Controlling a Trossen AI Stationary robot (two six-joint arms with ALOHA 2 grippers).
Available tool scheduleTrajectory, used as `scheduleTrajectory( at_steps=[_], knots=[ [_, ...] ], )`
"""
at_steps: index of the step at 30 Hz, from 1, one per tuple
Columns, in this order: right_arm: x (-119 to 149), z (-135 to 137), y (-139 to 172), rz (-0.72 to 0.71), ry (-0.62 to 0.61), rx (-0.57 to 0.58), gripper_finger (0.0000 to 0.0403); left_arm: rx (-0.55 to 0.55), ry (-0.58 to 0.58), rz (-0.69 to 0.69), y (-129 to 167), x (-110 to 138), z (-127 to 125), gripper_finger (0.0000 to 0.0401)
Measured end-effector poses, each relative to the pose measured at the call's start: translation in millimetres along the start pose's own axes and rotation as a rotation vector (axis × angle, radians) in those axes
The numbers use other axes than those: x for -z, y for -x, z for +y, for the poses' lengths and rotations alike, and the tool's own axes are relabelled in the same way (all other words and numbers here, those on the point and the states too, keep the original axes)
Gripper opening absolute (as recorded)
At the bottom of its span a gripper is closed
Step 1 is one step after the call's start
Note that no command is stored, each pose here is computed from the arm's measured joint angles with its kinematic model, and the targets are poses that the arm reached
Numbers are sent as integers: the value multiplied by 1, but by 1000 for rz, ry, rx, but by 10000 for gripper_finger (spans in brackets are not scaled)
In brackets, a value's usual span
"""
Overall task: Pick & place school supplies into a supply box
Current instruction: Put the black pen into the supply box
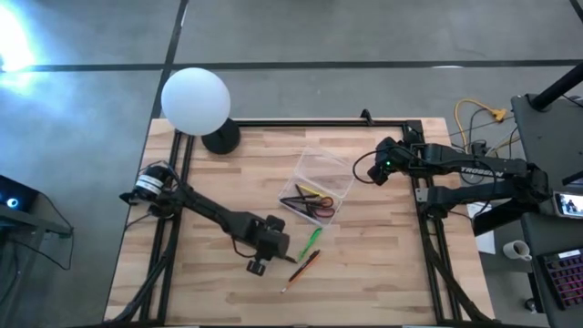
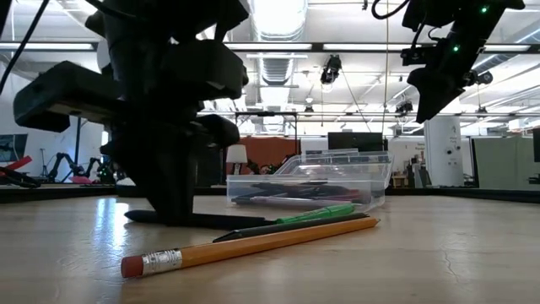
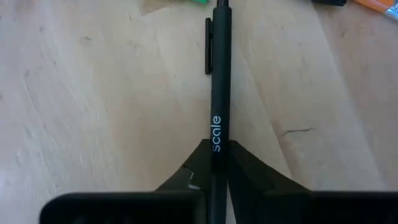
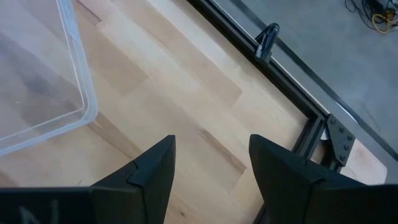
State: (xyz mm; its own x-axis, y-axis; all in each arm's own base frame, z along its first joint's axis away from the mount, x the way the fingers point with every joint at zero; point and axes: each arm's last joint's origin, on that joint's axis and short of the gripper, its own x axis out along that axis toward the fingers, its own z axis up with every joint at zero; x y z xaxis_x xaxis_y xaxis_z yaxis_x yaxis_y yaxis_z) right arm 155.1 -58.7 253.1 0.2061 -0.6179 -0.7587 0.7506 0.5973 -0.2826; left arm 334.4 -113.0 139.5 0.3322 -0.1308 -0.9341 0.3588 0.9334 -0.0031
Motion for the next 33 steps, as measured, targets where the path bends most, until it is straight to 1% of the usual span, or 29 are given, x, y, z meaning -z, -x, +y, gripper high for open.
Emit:
scheduleTrajectory(
  at_steps=[4, 7, 10, 12, 15, 17, 20, 23, 25, 28, 31, 33],
  knots=[
    [0, 0, 0, -3, 0, 7, 194, 4, 34, 3, 7, -8, 9, 20],
    [0, 0, 0, -3, 0, 6, 194, -44, 84, 4, 18, -18, 21, 17],
    [0, 0, 0, -4, -1, 6, 194, -63, 109, -58, 39, -33, 33, 12],
    [0, 0, 0, -4, -2, 6, 194, -61, 122, -72, 50, -37, 38, 11],
    [0, 0, 0, -4, -2, 6, 194, -75, 118, -86, 61, -41, 47, 10],
    [0, 0, 0, -4, -1, 6, 194, -92, 120, -122, 71, -46, 54, 10],
    [0, 0, 0, -3, -1, 6, 194, -112, 143, -184, 85, -56, 67, 10],
    [0, 0, 0, 5, -10, -5, 194, -136, 175, -226, 92, -59, 83, 9],
    [2, 2, 0, 40, -7, -77, 194, -161, 199, -232, 94, -58, 93, 9],
    [7, 7, 1, 141, 41, -246, 194, -185, 221, -224, 94, -55, 102, 9],
    [20, 10, 3, 227, 139, -346, 194, -203, 219, -253, 93, -53, 111, 9],
    [29, 12, 6, 238, 212, -389, 194, -223, 236, -288, 89, -54, 123, 11]
  ],
)
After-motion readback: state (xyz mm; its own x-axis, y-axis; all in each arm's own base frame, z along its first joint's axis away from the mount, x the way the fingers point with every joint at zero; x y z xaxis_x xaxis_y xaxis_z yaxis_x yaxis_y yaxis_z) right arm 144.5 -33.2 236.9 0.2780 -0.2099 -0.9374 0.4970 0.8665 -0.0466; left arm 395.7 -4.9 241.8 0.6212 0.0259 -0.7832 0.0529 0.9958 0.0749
